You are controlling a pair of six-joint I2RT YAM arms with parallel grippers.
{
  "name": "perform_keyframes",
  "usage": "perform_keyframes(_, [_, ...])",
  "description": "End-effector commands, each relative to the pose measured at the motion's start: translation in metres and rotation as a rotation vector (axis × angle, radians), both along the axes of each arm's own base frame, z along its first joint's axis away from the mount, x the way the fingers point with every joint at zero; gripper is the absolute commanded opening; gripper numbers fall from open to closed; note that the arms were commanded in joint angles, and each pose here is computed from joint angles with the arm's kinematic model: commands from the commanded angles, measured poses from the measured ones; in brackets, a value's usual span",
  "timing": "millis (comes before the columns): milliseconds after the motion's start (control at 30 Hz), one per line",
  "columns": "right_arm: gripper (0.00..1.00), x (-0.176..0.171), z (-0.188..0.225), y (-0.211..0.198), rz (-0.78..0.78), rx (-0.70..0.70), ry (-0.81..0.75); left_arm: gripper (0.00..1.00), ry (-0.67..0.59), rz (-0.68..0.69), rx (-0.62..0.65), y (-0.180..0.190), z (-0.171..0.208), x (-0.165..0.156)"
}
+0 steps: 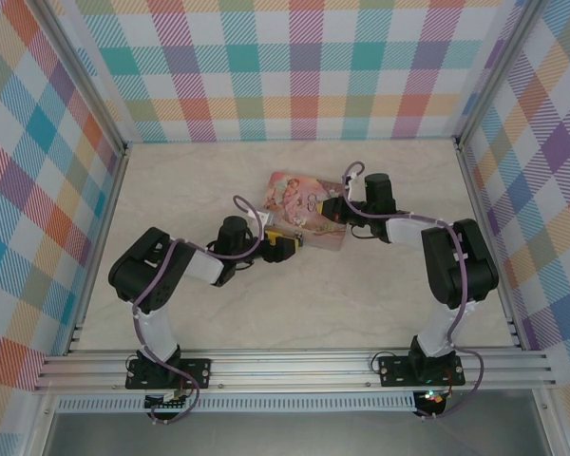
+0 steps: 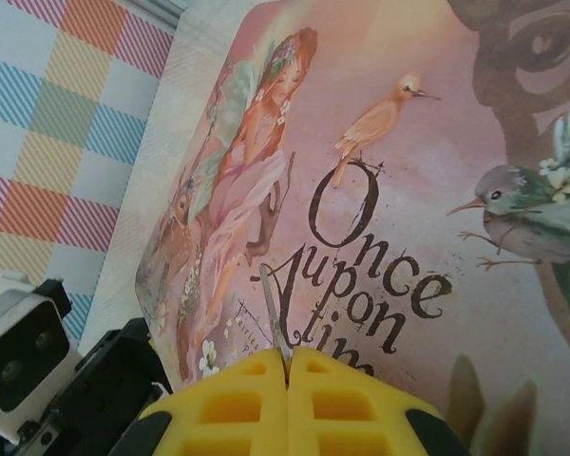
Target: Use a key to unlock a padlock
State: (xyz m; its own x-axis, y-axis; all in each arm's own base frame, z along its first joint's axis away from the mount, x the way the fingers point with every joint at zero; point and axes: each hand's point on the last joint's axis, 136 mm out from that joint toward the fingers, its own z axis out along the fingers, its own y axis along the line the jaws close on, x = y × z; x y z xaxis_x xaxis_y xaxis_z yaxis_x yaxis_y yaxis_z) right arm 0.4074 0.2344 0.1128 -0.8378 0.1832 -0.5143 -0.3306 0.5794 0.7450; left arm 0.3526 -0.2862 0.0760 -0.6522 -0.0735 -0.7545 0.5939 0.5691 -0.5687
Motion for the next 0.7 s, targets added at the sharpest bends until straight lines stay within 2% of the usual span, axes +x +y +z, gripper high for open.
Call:
perform_keyframes(0, [0.01,-0.018,-0.031,-0.012,-0.031,-0.061,0.108,0.77,-0.064,-0.010,-0.043,0.004,0.016,0.020])
perform_keyframes(167, [0.00,-0.033,-0.042,-0.005,-0.019,-0.068,0.155,0.74,-0.048,-0.053,-0.039,0.004,0.012,0.027])
perform_keyframes(500, [0.01,-0.033,-0.040,-0.001,-0.013,-0.053,0.143,0.70,-0.023,-0.194,-0.040,-0.004,-0.005,0.002])
perform_keyframes(667, [0.01,-0.032,-0.039,-0.002,-0.016,-0.066,0.136,0.67,-0.022,-0.176,-0.015,-0.005,-0.019,0.006])
